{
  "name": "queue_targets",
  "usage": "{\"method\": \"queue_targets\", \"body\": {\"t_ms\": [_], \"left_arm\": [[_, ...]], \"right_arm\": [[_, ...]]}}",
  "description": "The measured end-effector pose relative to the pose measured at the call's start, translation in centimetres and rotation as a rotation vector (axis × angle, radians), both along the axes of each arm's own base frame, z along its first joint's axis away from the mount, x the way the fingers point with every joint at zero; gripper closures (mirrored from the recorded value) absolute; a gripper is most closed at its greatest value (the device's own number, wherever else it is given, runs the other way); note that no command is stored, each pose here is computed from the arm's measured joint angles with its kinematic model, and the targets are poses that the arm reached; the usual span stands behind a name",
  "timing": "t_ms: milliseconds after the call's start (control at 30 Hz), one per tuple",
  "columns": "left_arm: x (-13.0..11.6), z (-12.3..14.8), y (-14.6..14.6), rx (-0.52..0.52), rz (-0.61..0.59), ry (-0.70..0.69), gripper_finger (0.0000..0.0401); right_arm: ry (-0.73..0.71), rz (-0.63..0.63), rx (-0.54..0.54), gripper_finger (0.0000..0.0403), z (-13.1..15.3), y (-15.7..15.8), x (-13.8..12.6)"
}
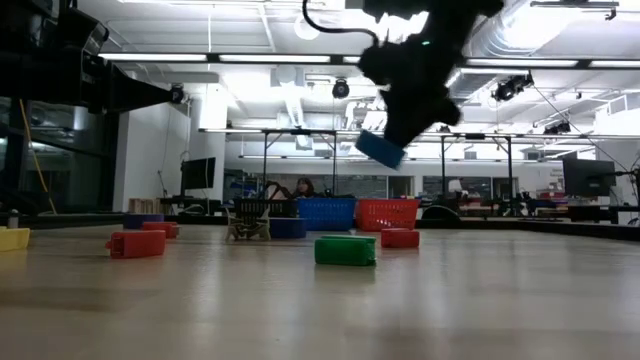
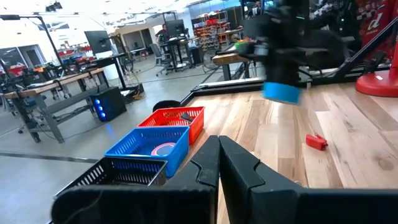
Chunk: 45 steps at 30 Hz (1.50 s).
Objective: Pick and place Stapler, Stapler remover, tape
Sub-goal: Put the light blue tape into the blue bin
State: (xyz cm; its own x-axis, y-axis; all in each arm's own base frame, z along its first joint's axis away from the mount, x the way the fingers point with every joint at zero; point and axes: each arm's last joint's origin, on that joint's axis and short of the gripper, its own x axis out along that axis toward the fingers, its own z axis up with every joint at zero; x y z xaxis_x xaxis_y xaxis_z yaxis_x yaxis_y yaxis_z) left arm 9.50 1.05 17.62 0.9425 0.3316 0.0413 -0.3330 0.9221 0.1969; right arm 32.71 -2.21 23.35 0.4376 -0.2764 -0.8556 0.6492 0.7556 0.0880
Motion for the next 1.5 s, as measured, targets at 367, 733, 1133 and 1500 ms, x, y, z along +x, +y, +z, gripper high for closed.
{"method": "queue_targets", "body": {"t_ms": [367, 733, 1133, 1500], "left_arm": [[0.0, 0.0, 0.0, 0.000, -0.001, 0.000, 0.0398], [0.0, 0.0, 0.0, 0.000, -0.001, 0.000, 0.0398], [0.0, 0.0, 0.0, 0.000, -0.001, 0.000, 0.0398], [0.0, 0.0, 0.0, 0.000, -0.001, 0.000, 0.0398]], "right_arm": [[-0.046, -0.205, -0.095, 0.0372, 2.7, -12.7, 3.4], [-0.046, -0.345, 0.028, 0.0372, -0.6, -23.1, 6.6], [0.035, -0.408, 0.109, 0.0371, -4.2, -25.2, 7.7], [0.061, -0.485, 0.099, 0.0371, -4.7, -26.3, 6.8]]}}
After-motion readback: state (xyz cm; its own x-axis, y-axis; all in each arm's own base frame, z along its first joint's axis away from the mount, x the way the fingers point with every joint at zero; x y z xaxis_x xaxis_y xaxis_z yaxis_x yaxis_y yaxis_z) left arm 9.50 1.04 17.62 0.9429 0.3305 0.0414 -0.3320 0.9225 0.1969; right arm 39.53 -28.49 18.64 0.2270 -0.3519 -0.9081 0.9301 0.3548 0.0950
